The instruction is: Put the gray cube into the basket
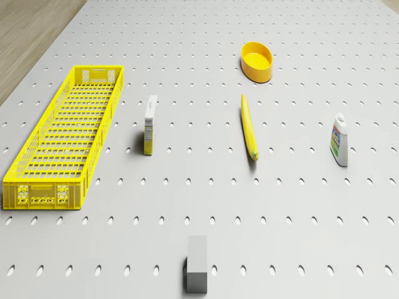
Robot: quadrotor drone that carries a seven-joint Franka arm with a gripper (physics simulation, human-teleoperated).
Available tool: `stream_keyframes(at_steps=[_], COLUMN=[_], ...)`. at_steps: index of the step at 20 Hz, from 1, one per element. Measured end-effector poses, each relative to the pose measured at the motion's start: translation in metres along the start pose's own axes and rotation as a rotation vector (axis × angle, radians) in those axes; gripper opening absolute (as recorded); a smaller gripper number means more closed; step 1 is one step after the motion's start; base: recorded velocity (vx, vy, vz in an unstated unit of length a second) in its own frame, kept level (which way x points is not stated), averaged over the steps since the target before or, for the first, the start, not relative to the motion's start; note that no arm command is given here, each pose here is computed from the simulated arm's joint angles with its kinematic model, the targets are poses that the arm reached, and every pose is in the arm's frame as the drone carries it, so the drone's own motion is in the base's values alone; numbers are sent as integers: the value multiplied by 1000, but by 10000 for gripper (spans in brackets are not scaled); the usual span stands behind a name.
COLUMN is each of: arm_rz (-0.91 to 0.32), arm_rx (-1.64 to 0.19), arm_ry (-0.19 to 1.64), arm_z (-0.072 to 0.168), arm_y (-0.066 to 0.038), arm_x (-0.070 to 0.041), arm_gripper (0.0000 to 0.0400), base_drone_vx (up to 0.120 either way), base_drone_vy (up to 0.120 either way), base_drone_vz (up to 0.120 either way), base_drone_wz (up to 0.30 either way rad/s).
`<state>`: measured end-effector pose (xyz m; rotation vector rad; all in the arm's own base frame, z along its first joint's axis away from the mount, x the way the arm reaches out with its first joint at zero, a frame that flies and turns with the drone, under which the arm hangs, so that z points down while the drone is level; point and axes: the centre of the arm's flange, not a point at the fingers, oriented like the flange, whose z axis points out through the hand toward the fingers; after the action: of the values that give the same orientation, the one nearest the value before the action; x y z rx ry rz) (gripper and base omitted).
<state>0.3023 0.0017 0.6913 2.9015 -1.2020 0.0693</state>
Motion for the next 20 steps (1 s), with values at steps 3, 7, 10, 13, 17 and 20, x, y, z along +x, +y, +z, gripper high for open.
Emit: stream_keyframes(at_steps=[3,7,10,13,17,20], arm_rz=[0,-1,-1,-2,-4,-7], arm_rx=[-6,-24,-48,-90,-192,-328], arm_ry=[10,31,59,104,210,348], arm_z=[0,0,0,1,4,11], arm_y=[-1,-2,-5,-9,-19,-31], arm_x=[-1,-3,-6,-10,-21,-33], arm_gripper=[400,400,400,400,400,400], base_drone_vx=[120,120,120,120,120,120], base_drone_vy=[0,0,0,0,0,0], base_drone_vz=[0,0,0,0,-10,-80], base_drone_wz=[0,0,0,0,0,0])
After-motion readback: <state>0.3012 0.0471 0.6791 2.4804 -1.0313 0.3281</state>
